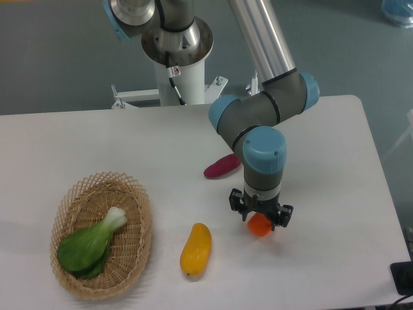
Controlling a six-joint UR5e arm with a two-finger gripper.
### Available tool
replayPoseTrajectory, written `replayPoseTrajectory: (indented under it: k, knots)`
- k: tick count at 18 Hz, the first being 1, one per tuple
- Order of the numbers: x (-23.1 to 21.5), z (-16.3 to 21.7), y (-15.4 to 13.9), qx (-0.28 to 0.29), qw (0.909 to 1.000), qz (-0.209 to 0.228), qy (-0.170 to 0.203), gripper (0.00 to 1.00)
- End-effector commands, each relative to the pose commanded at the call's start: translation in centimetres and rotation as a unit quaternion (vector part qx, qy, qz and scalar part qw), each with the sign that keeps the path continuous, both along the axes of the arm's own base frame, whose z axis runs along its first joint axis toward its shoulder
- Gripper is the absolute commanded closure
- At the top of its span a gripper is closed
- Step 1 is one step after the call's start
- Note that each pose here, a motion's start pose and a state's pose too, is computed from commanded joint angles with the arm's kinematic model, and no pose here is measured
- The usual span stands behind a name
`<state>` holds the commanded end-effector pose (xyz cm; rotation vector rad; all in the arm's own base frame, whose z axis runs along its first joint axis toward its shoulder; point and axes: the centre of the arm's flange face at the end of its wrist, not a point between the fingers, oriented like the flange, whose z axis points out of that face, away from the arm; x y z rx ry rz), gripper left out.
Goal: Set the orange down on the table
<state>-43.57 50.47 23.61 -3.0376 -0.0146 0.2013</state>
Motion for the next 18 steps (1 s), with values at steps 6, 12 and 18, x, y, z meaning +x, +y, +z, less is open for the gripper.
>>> replayPoseTrajectory:
  k: [6,12,18]
  knots:
    - [-0.7,5.6,0.2,0.031,0.9988,0.017,0.035,0.0]
    - [-3.4,12.2,0.2,0.013,0.9994,0.028,0.017,0.0]
    - [-7.0,20.4,-6.0,0.041,0.9988,-0.024,-0.009,0.0]
